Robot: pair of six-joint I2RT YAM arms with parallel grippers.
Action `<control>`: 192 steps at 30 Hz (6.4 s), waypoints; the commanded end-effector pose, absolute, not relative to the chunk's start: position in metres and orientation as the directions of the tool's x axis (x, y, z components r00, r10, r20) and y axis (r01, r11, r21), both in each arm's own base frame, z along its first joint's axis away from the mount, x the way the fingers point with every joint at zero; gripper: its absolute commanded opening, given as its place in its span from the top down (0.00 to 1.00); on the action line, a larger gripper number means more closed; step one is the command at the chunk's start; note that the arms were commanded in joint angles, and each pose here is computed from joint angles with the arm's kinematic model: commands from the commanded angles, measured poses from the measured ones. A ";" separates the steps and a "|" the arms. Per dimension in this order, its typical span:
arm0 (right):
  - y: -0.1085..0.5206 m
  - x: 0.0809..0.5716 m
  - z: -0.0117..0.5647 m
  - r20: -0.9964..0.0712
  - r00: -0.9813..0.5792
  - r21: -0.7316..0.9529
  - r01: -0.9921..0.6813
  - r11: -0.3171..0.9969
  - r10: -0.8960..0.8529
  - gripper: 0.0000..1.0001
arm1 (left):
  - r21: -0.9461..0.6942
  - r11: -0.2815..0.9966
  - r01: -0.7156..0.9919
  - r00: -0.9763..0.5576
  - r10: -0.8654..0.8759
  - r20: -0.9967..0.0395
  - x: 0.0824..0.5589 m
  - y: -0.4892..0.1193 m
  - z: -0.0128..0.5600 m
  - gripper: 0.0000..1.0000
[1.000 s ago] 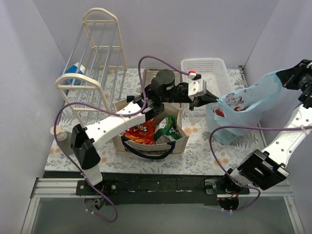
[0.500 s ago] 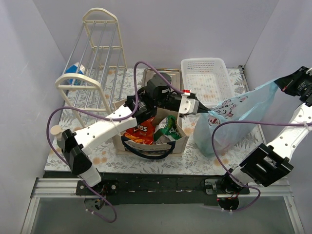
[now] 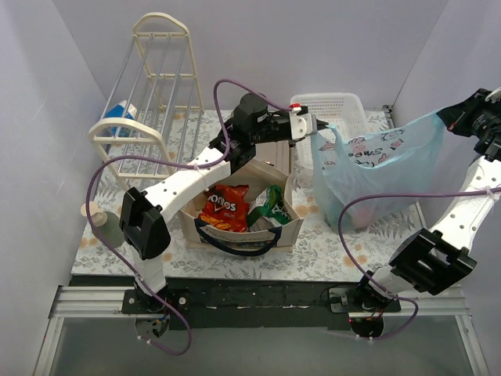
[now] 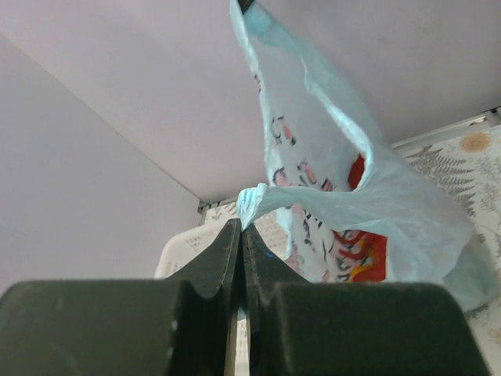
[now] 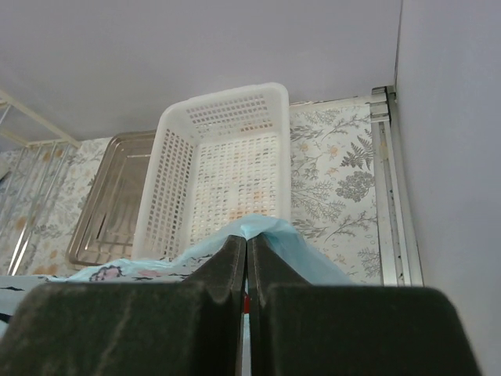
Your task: Untie the knot of the grocery bags and take out the mixed food
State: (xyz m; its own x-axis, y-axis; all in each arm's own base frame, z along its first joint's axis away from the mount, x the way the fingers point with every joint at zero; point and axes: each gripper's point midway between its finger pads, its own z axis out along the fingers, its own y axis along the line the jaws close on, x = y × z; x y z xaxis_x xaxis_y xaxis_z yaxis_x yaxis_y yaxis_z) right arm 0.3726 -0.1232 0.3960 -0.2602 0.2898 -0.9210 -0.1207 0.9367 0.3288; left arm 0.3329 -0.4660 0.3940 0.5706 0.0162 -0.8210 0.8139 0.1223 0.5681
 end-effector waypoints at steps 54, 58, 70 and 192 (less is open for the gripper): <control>0.053 0.323 0.248 -0.884 -0.286 -0.113 -0.636 0.763 -0.369 0.73 | 0.316 -0.119 0.941 0.302 -0.124 -0.945 0.164 -0.477 0.393 1.00; 0.043 0.272 0.198 -0.770 -0.397 -0.111 -0.687 0.718 -0.499 0.74 | 0.365 -0.089 0.927 0.354 -0.113 -0.928 0.165 -0.468 0.399 0.65; 0.021 0.205 0.179 -0.621 -0.301 -0.318 -0.747 0.584 -0.723 0.75 | 0.241 0.276 0.931 0.234 0.058 -0.971 0.251 -0.451 0.409 0.02; 0.031 0.154 0.121 -0.570 -0.321 -0.189 -0.845 0.500 -0.757 0.80 | -0.332 0.317 0.888 -0.425 0.294 -0.856 0.311 -0.517 0.186 1.00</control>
State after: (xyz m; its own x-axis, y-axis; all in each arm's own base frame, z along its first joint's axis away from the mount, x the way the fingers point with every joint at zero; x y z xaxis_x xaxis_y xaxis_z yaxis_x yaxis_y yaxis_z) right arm 0.1823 0.0410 0.1400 -0.3042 -0.6979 -0.6484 -0.8291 0.5291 -0.1805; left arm 0.2854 -0.5211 0.1812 -0.4975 0.3140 -0.8086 0.8651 0.2476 -0.4361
